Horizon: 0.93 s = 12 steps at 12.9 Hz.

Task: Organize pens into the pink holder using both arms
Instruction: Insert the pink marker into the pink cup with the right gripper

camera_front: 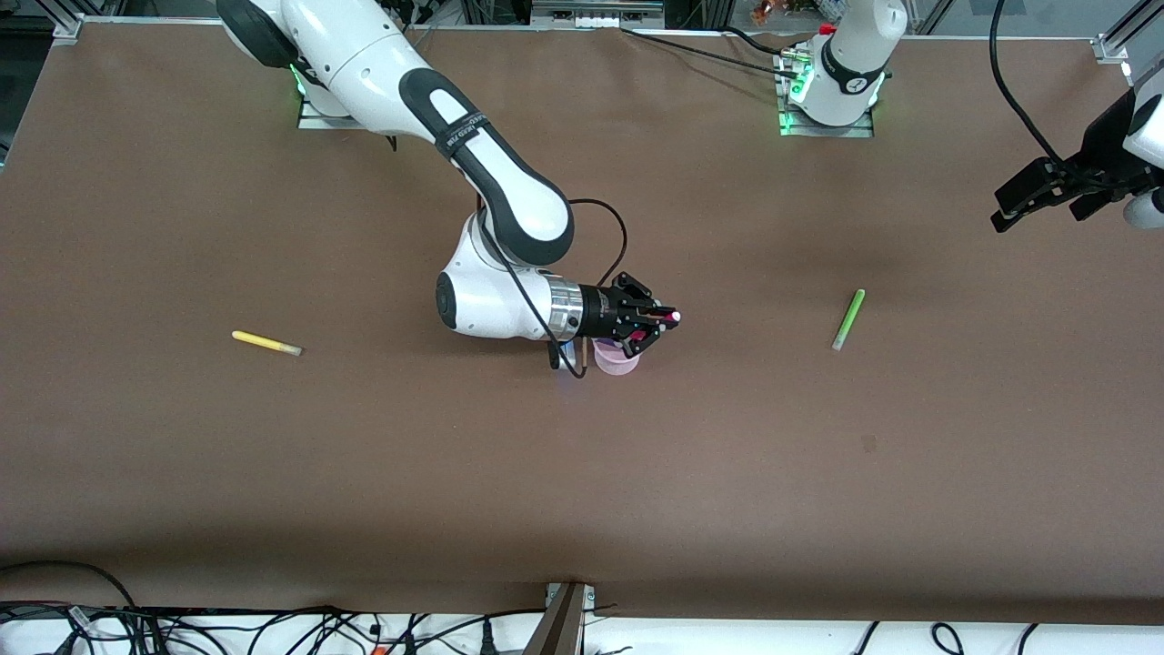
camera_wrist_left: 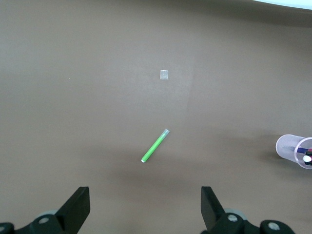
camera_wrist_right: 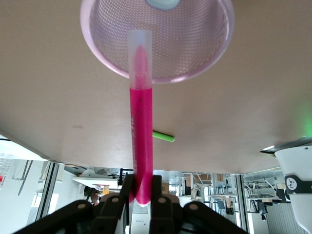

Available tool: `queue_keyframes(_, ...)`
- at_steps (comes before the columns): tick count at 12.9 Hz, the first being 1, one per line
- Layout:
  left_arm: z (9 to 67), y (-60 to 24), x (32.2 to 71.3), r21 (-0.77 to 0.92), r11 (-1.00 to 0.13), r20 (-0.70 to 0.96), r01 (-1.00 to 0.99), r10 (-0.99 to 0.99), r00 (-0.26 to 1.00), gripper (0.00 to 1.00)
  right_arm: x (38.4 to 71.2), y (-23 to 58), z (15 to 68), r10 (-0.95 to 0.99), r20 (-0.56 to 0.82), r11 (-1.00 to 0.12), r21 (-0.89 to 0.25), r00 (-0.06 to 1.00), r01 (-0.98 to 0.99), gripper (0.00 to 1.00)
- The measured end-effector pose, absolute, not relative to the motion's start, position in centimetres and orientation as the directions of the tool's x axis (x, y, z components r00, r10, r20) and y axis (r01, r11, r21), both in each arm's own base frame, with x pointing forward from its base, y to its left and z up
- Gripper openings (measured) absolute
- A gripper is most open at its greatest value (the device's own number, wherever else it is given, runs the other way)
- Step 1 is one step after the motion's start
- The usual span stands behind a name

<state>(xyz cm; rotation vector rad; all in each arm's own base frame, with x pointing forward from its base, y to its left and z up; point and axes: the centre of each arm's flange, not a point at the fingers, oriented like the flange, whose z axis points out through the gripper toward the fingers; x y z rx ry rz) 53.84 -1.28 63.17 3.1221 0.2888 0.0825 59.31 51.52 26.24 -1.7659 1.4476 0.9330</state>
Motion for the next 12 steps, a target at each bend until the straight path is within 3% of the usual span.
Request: queue_keyframes(12, 63.3, -1.3, 53.8, 0.010, -0.983, 0.053, 0.182, 0.182, 0.982, 1.00, 60.7, 49.7, 24.2, -0.476, -0.862, -0.163, -0.110, 0.176, -0.981, 0.17)
